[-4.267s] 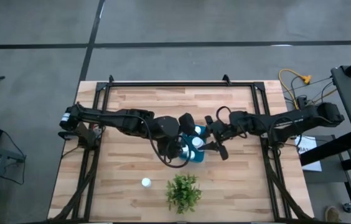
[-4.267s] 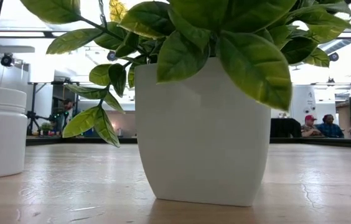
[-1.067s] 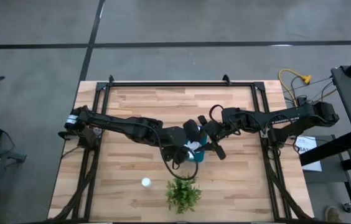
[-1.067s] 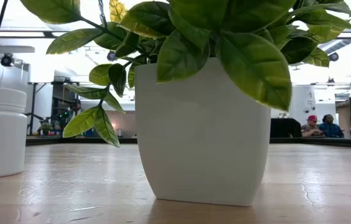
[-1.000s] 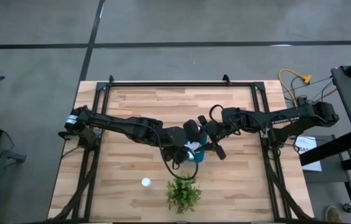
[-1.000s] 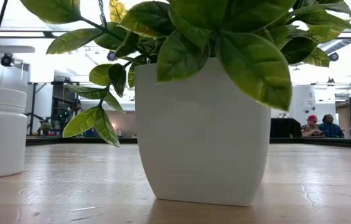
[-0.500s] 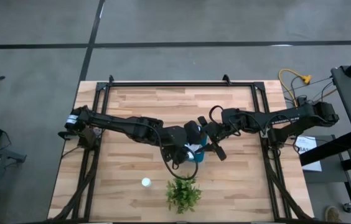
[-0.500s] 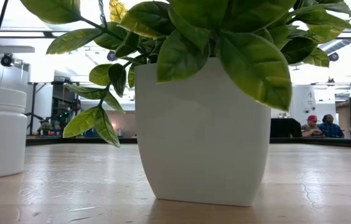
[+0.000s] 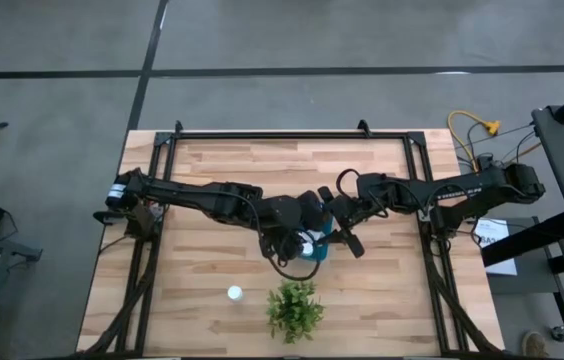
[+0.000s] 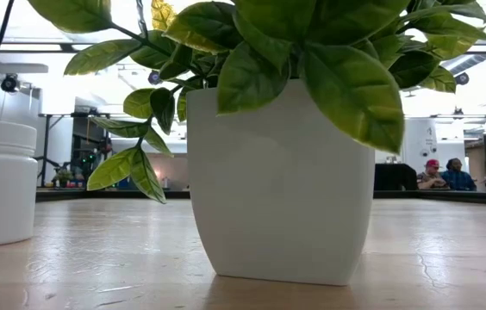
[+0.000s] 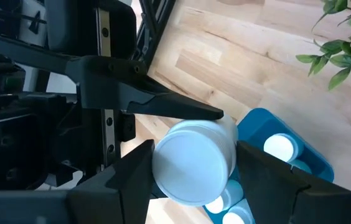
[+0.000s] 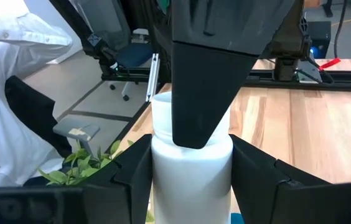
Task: Pick and place pill bottles into a basket
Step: Put the white pill bottle into the blue bin
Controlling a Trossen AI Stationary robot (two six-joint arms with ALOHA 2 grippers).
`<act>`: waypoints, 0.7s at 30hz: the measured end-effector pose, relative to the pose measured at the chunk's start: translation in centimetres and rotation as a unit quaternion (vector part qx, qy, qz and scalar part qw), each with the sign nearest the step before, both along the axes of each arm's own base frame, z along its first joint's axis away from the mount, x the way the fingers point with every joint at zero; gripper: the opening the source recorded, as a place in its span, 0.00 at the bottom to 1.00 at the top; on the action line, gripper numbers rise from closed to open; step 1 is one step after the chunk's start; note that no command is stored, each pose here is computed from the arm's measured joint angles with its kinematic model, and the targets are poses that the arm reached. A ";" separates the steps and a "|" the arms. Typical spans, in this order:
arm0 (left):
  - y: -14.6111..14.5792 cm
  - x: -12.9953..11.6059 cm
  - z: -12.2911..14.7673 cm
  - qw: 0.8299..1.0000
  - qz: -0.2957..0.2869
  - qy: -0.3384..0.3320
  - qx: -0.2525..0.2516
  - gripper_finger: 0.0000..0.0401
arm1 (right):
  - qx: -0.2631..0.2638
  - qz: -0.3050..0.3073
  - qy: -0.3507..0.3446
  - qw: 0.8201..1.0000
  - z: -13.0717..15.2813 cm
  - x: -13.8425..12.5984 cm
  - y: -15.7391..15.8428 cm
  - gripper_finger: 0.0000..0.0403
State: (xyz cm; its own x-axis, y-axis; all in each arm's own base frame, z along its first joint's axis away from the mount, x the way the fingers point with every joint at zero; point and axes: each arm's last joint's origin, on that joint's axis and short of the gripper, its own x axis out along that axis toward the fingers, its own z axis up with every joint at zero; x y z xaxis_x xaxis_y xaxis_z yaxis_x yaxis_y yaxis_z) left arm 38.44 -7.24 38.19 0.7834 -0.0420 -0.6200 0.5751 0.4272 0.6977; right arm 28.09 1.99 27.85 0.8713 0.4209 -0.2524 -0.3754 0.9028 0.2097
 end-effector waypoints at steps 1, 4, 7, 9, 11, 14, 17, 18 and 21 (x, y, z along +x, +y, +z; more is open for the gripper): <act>0.0 0.0 0.1 1.000 0.001 -0.001 -0.002 0.49 | 0.000 0.000 0.000 1.000 0.0 0.0 0.0 0.41; 0.1 0.0 0.2 1.000 0.002 0.000 -0.003 0.49 | 0.000 0.000 -0.003 1.000 0.1 0.0 0.0 0.41; 0.1 0.0 0.2 1.000 0.003 0.000 -0.003 0.49 | 0.000 0.000 -0.002 1.000 0.0 0.0 0.0 0.41; 0.1 0.0 0.2 1.000 0.006 -0.002 0.000 0.49 | 0.000 0.000 -0.002 1.000 0.0 0.0 0.0 0.41; -0.1 -0.1 0.3 1.000 0.011 -0.006 0.005 0.49 | -0.002 0.000 -0.003 1.000 0.1 0.0 0.0 0.41; -0.2 -0.1 0.6 1.000 0.019 -0.012 0.014 0.49 | -0.003 0.000 -0.005 1.000 0.1 0.0 0.0 0.41; -0.2 -0.3 0.8 0.999 0.027 -0.016 0.017 0.49 | -0.003 0.000 -0.007 1.000 0.2 0.0 0.0 0.41; -0.3 -0.3 0.8 0.999 0.026 -0.016 0.018 0.49 | -0.003 0.000 -0.007 1.000 0.2 0.0 0.0 0.41; -0.5 -0.3 0.8 0.999 0.025 -0.016 0.019 0.49 | -0.002 0.000 -0.006 1.000 0.2 0.0 0.0 0.41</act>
State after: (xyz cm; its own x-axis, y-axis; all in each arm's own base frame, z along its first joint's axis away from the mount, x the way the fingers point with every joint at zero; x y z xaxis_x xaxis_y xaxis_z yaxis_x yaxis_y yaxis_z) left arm 38.11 -7.69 38.98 0.8040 0.0211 -0.5942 0.5300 0.4278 0.7322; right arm 28.09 1.98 28.03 0.8744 0.4200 -0.2431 -0.3783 0.9037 0.2006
